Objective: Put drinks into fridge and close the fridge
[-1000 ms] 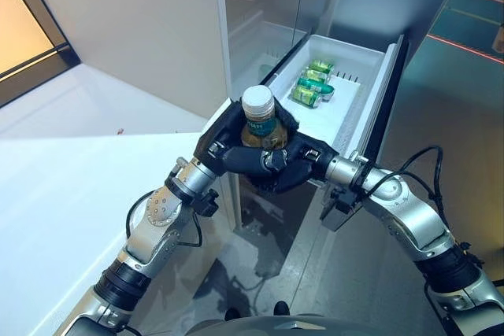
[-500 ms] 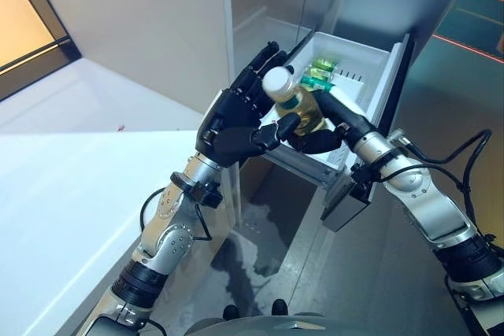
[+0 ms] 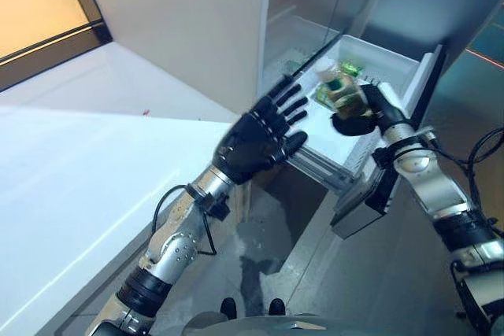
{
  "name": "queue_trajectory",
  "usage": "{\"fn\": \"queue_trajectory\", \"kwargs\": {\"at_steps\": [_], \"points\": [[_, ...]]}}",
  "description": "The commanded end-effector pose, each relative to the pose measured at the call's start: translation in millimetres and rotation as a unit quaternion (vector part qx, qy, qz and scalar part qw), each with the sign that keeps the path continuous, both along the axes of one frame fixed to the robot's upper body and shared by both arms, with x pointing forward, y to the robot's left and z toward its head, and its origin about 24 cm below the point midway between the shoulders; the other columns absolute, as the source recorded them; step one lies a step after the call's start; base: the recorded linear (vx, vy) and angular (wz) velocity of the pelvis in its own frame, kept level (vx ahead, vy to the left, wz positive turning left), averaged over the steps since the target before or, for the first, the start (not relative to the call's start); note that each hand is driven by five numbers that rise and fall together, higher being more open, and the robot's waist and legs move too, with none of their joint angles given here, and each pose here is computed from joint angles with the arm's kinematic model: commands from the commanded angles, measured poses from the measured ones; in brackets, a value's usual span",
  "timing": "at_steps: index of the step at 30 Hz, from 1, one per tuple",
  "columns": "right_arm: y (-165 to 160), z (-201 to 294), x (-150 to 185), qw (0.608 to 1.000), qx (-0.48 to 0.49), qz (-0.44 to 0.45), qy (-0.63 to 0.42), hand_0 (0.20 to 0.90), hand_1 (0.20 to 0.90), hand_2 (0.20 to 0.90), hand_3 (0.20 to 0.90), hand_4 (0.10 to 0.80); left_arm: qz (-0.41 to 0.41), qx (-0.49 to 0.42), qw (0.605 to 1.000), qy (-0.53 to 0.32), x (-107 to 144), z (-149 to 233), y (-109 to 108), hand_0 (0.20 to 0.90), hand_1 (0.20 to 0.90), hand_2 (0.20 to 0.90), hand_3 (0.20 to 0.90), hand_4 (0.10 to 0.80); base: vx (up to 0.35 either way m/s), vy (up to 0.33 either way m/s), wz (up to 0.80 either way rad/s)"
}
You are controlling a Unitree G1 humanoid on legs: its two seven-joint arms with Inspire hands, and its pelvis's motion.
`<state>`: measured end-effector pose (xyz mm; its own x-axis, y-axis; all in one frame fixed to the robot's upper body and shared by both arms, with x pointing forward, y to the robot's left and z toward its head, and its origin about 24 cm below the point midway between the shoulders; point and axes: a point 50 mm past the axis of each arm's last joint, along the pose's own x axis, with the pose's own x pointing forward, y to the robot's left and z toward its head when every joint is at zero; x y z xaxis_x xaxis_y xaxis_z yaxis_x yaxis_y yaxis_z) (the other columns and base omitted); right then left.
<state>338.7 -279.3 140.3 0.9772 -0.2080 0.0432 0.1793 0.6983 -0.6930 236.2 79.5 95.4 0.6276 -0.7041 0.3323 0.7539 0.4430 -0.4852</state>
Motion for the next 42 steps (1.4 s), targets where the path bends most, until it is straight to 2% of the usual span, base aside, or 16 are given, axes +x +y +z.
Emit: {"fn": "queue_trajectory", "kwargs": {"at_steps": [1, 5, 11, 19, 28, 34, 42], "points": [[-1.2, 146.3, 4.5, 0.962, -0.029, 0.003, -0.273, 0.3, 0.3, 0.3, 0.2, 0.1, -0.054, -0.01, 0.998, -0.024, -8.4, 4.6, -15.8, 0.9, 0.9, 0.9, 0.9, 0.8, 0.024, -0.051, 0.06], [-10.7, 154.0, 11.2, 0.962, -0.053, -0.02, -0.266, 0.3, 0.3, 0.3, 0.2, 0.1, -0.061, 0.029, 0.997, 0.021, -15.5, -23.6, -13.4, 0.9, 0.9, 0.9, 0.9, 0.8, 0.019, -0.042, 0.12], [-26.7, 145.3, 22.2, 0.978, -0.057, -0.042, -0.197, 0.3, 0.3, 0.3, 0.2, 0.1, -0.074, 0.105, 0.991, 0.036, -22.8, -55.2, -8.3, 0.9, 0.9, 0.9, 0.9, 0.8, 0.02, -0.027, 0.16], [-32.3, 132.4, 31.3, 0.988, -0.05, -0.053, -0.134, 0.3, 0.3, 0.3, 0.2, 0.1, -0.096, 0.244, 0.96, 0.094, -32.0, -109.5, 7.1, 0.9, 0.9, 0.9, 0.9, 0.8, 0.011, -0.016, 0.12], [-44.7, 136.4, 37.8, 0.992, -0.028, -0.092, -0.077, 0.3, 0.3, 0.3, 0.2, 0.1, 0.011, 0.386, 0.913, 0.13, -23.5, -158.4, 59.7, 0.9, 0.9, 0.9, 0.9, 0.8, -0.133, -0.019, 0.06], [-55.4, 118.7, 34.9, 0.992, -0.017, -0.115, -0.05, 0.3, 0.3, 0.3, 0.2, 0.1, 0.101, 0.4, 0.892, 0.184, -23.0, -171.8, 96.1, 0.9, 0.9, 0.9, 0.9, 0.8, -0.039, 0.002, 0.02], [-55.8, 103.3, 35.5, 0.993, -0.038, -0.114, -0.02, 0.3, 0.3, 0.3, 0.2, 0.1, 0.187, 0.399, 0.862, 0.249, -27.7, -183.3, 126.4, 0.9, 0.9, 0.9, 0.9, 0.8, -0.025, 0.016, 0.0]]}}
